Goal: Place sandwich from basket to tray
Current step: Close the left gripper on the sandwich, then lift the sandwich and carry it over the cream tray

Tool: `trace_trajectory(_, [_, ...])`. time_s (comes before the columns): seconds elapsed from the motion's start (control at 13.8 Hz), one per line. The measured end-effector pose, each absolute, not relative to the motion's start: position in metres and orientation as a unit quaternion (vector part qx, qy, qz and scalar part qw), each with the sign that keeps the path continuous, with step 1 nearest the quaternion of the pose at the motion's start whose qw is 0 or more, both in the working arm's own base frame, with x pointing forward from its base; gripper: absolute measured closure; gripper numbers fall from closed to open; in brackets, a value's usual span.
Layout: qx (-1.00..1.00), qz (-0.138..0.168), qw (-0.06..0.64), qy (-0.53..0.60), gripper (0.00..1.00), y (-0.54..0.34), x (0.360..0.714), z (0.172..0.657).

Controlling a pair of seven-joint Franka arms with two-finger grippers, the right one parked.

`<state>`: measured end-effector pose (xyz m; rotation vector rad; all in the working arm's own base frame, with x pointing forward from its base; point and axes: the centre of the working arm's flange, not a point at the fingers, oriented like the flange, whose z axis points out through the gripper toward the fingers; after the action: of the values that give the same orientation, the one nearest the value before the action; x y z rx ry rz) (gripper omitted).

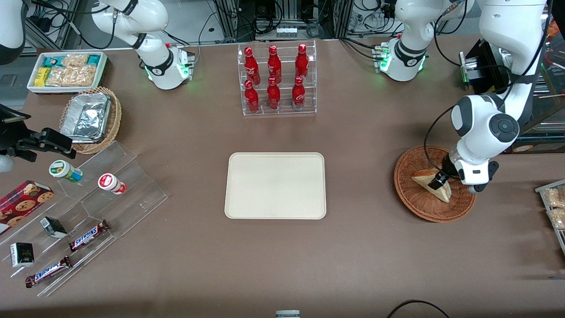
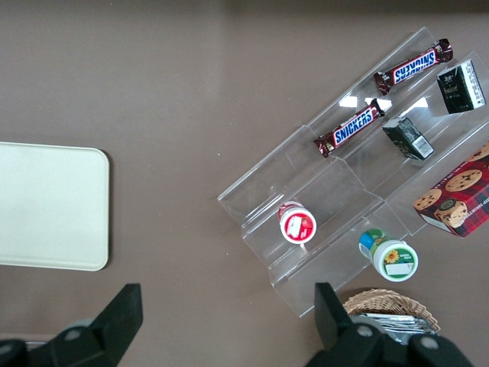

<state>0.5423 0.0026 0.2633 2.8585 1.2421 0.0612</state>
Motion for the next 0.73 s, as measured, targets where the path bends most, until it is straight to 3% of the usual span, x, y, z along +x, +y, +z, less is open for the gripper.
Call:
trace_trajectory(0.07, [0.917,0.019,0.012,0.399,0.41,0.002,0.542,0.263])
trace_trajectory(0.36, [0.918,0.016,0.01,0.397,0.77,0.0,0.541,0.263])
trace_trajectory(0.51, [0.922,0.003,0.003,0.387,0.81,-0.005,0.539,0.271])
trace_trajectory(0.73, [0.936,-0.025,-0.015,0.352,0.81,-0.018,0.542,0.334])
